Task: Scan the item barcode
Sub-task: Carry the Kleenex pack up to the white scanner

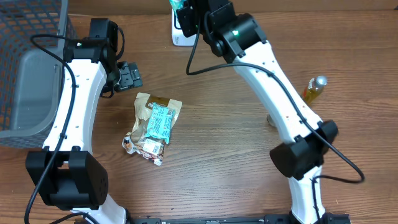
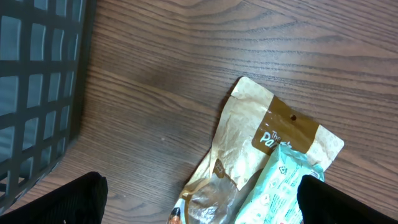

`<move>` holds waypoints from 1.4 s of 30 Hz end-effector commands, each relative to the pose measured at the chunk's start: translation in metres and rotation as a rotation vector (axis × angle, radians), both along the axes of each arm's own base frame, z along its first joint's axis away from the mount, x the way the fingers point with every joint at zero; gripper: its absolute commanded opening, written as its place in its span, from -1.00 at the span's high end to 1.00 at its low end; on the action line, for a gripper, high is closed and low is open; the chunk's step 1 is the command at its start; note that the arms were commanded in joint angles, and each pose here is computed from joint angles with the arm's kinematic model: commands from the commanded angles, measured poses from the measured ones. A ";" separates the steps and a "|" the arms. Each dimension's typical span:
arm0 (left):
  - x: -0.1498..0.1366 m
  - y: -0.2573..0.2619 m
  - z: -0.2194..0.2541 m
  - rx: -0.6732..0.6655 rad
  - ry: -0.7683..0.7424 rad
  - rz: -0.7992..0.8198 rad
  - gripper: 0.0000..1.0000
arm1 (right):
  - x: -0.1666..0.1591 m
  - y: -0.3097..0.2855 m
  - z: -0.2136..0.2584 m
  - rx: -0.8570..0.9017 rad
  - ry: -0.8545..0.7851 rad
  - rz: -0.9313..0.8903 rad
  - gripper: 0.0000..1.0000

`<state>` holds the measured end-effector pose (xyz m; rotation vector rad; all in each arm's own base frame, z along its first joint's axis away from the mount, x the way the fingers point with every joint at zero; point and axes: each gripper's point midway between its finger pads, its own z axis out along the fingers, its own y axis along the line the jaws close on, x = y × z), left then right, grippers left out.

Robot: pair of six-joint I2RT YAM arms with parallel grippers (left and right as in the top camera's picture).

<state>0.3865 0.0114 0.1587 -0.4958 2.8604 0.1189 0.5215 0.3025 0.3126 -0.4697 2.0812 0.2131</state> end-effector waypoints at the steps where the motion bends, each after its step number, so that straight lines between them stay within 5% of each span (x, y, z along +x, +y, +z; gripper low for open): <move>1: 0.004 -0.001 0.005 0.014 -0.015 -0.015 -0.99 | 0.022 0.000 -0.031 -0.063 -0.009 -0.029 0.93; 16: 0.004 -0.001 0.005 0.014 -0.015 -0.015 -0.99 | 0.084 0.009 -0.099 -0.191 -0.145 -0.088 0.92; 23: 0.004 -0.001 0.005 0.014 -0.015 -0.015 -0.99 | 0.027 0.015 -0.169 -0.044 0.292 -0.070 0.22; 28: 0.004 -0.001 0.005 0.014 -0.015 -0.015 -1.00 | -0.021 0.042 -0.211 0.040 0.549 0.087 0.22; 42: 0.004 -0.001 0.005 0.014 -0.015 -0.015 -1.00 | 0.001 0.086 -0.236 -0.017 0.238 0.065 0.16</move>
